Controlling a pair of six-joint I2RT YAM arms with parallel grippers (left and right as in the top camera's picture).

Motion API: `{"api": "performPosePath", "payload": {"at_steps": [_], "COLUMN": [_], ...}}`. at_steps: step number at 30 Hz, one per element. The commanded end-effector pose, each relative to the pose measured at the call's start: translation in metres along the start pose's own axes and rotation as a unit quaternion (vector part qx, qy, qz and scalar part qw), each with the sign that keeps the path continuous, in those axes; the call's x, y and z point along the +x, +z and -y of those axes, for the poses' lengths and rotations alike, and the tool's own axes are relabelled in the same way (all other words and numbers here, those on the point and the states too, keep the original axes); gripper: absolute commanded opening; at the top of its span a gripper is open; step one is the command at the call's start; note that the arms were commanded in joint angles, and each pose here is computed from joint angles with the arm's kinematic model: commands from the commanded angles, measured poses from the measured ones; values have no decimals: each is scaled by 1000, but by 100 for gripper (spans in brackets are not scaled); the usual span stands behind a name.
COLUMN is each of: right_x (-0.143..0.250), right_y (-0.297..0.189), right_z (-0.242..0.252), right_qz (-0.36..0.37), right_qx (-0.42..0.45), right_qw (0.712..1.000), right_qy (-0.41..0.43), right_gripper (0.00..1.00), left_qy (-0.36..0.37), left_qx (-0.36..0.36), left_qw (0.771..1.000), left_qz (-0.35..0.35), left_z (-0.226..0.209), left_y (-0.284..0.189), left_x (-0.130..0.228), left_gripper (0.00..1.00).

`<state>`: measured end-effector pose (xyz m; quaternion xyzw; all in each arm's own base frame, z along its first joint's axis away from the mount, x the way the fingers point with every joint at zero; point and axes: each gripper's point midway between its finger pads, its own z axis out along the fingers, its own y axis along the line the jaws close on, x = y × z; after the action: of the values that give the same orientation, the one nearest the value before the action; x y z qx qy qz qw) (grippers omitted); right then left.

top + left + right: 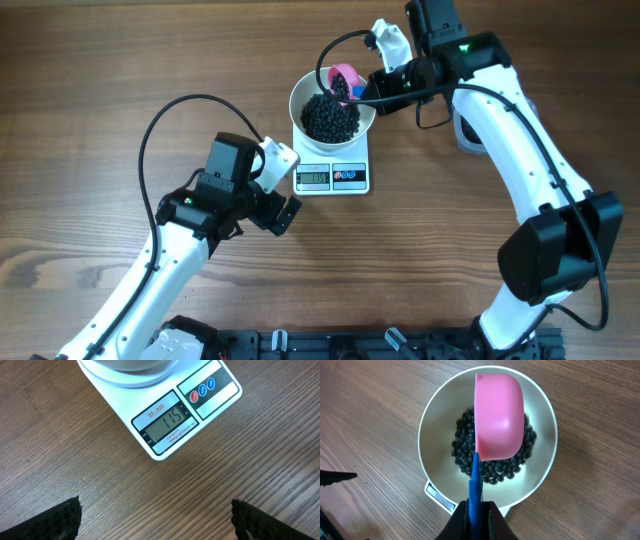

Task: Scoop item into bowl and weigh 150g on scale
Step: 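Carry the filled scoop over the white bowl and tip beans in, then move the empty scoop back to the bean tub with the right gripper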

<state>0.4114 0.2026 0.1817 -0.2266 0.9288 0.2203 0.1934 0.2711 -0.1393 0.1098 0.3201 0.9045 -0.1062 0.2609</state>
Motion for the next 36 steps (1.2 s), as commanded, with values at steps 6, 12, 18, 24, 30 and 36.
{"api": "performPosePath", "payload": {"at_steps": [6,12,18,24,30,36], "right_x": [-12,-12,-12,-13,-13,-13], "right_y": [-10,-7,-8,-7,-7,-7], "right_z": [-11,-10,-7,-8,-8,-8], "right_qz": [15,9,6,7,7,7], "right_qx": [42,73,85,81,81,81], "right_qw": [997,994,989,987,987,987], "right_qy": [-60,-84,-125,-136,-136,-136], "right_gripper": [4,4,4,4,4,4], "left_qy": [-1,-1,0,-1,-1,-1], "left_qx": [-1,-1,-1,-1,-1,-1], "left_qw": [1000,1000,1000,1000,1000,1000], "left_qz": [-4,-4,-4,-4,-4,-4], "left_z": [-2,-2,-2,-2,-2,-2], "left_y": [2,2,2,2,2,2], "left_x": [3,3,3,3,3,3], "left_gripper": [100,100,100,100,100,100]}}
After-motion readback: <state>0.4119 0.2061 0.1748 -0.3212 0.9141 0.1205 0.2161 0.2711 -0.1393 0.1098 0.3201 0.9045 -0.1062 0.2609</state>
